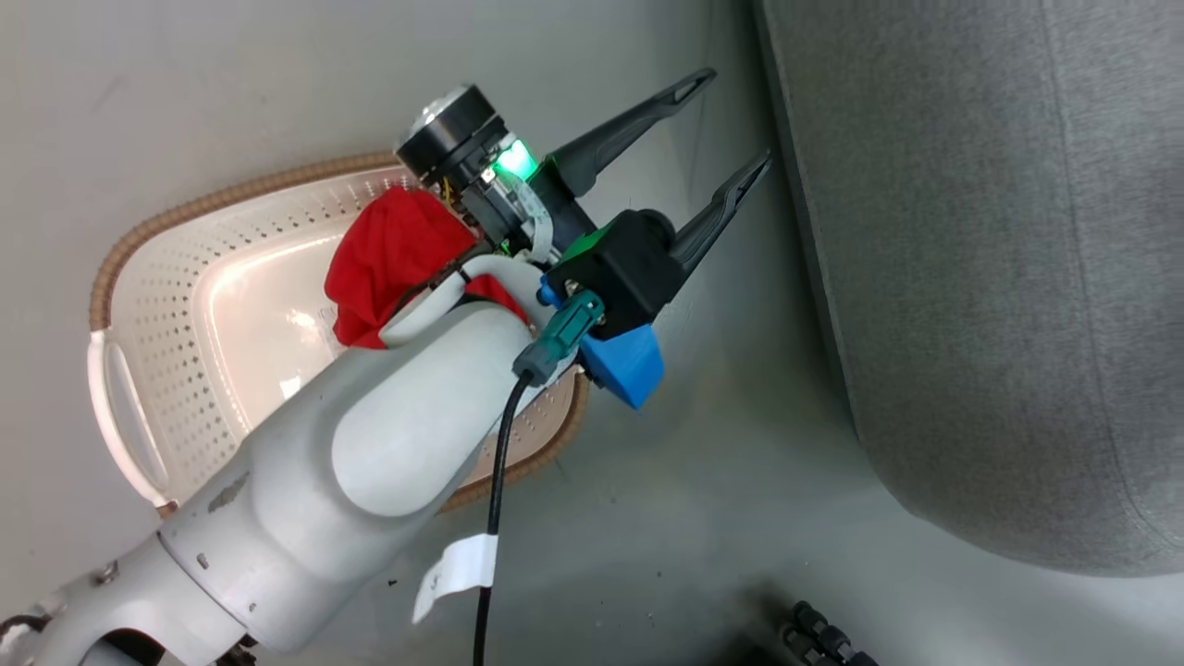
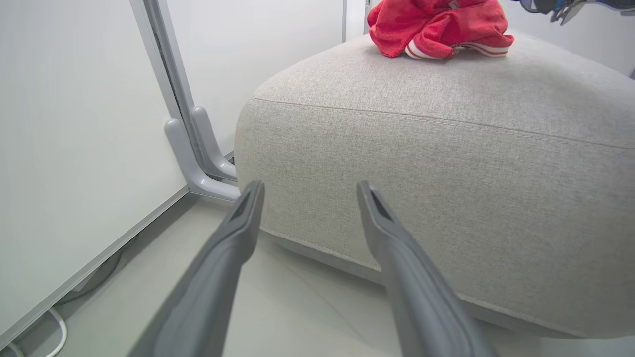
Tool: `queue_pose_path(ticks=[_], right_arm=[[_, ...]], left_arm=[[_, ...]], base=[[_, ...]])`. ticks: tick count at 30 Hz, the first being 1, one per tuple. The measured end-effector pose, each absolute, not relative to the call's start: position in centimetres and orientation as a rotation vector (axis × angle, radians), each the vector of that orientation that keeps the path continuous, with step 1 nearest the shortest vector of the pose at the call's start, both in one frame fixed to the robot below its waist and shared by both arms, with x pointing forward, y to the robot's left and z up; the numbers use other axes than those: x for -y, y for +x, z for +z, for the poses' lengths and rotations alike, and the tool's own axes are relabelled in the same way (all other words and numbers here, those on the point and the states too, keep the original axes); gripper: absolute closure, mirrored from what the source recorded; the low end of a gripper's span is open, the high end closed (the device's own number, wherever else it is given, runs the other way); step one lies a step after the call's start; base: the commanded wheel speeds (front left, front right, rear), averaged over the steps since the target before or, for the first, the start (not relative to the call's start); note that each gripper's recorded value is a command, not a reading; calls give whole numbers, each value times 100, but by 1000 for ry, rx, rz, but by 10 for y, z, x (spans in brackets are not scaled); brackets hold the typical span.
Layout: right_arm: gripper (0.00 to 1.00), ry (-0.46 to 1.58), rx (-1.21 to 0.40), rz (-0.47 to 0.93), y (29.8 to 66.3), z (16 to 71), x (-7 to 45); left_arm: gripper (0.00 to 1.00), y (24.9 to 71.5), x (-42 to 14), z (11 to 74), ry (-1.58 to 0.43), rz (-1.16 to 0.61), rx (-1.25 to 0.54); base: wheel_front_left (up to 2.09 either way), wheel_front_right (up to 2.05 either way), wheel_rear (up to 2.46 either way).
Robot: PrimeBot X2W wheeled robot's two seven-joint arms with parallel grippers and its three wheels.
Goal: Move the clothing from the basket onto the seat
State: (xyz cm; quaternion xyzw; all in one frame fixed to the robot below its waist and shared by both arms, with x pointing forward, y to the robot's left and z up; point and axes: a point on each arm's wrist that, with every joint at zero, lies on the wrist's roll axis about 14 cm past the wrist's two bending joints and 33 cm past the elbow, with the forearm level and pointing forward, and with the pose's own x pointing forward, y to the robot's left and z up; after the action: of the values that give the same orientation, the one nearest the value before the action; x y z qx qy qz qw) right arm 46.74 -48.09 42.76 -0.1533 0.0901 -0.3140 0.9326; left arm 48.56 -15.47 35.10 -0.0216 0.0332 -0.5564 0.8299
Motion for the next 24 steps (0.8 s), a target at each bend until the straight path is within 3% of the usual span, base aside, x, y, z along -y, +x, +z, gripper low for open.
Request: queue_pose_path(ticks=[12, 24], right_arm=[[0, -369, -44, -495, 432, 495, 422], [0, -244, 138, -210, 438, 541, 312]], left_arm=[[0, 485, 128, 411, -101, -982, -71], [0, 489, 24, 482, -109, -604, 20]], base=[[0, 0, 0], [0, 0, 0]])
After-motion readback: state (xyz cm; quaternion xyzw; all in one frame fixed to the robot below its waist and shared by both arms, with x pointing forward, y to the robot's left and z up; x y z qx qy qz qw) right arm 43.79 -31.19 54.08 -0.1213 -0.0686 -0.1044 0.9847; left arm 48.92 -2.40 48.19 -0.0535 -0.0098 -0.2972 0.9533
